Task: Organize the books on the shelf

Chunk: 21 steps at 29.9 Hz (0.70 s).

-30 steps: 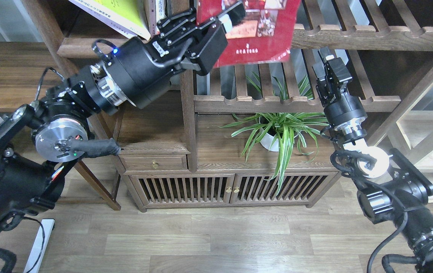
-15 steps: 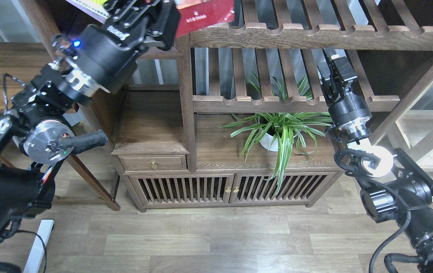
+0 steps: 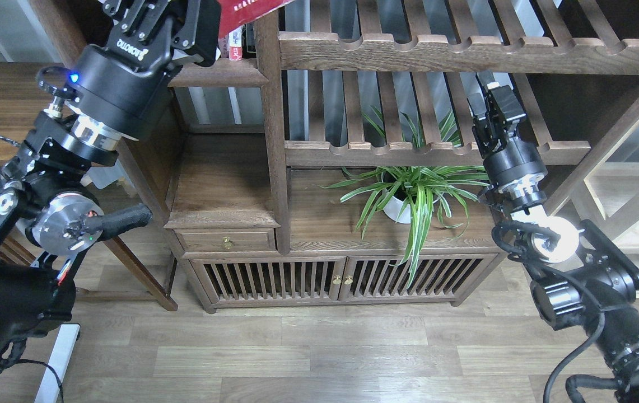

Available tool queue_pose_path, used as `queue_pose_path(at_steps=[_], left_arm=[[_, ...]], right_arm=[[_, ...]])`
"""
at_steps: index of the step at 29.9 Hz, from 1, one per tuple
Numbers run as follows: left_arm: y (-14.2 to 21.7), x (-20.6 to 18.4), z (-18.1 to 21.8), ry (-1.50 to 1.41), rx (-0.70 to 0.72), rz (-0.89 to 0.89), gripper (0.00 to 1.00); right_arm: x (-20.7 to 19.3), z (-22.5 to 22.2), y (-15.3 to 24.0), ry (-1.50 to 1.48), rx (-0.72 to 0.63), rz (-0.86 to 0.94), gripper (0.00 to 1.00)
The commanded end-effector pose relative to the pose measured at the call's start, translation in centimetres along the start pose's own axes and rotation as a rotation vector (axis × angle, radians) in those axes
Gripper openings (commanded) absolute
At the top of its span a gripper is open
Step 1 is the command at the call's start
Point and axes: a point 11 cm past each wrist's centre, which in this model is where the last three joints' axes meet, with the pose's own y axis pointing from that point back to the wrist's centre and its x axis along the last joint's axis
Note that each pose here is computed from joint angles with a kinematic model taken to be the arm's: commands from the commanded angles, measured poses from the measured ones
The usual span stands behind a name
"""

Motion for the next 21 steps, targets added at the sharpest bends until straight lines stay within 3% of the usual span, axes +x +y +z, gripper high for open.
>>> queue_pose_path(at_steps=[1,21], left_arm=[[0.6,1.1,0.2,-0.016,-0.024,0.057,0.00],[2.0,4.9,3.4,-0.092,-0.208,0.257,0.00]], right_arm=[[0.1,-0.1,0.1,0.003,0.002,0.003,0.69],[0.3,-0.3,0.1,0.006,0.004,0.011,0.70]])
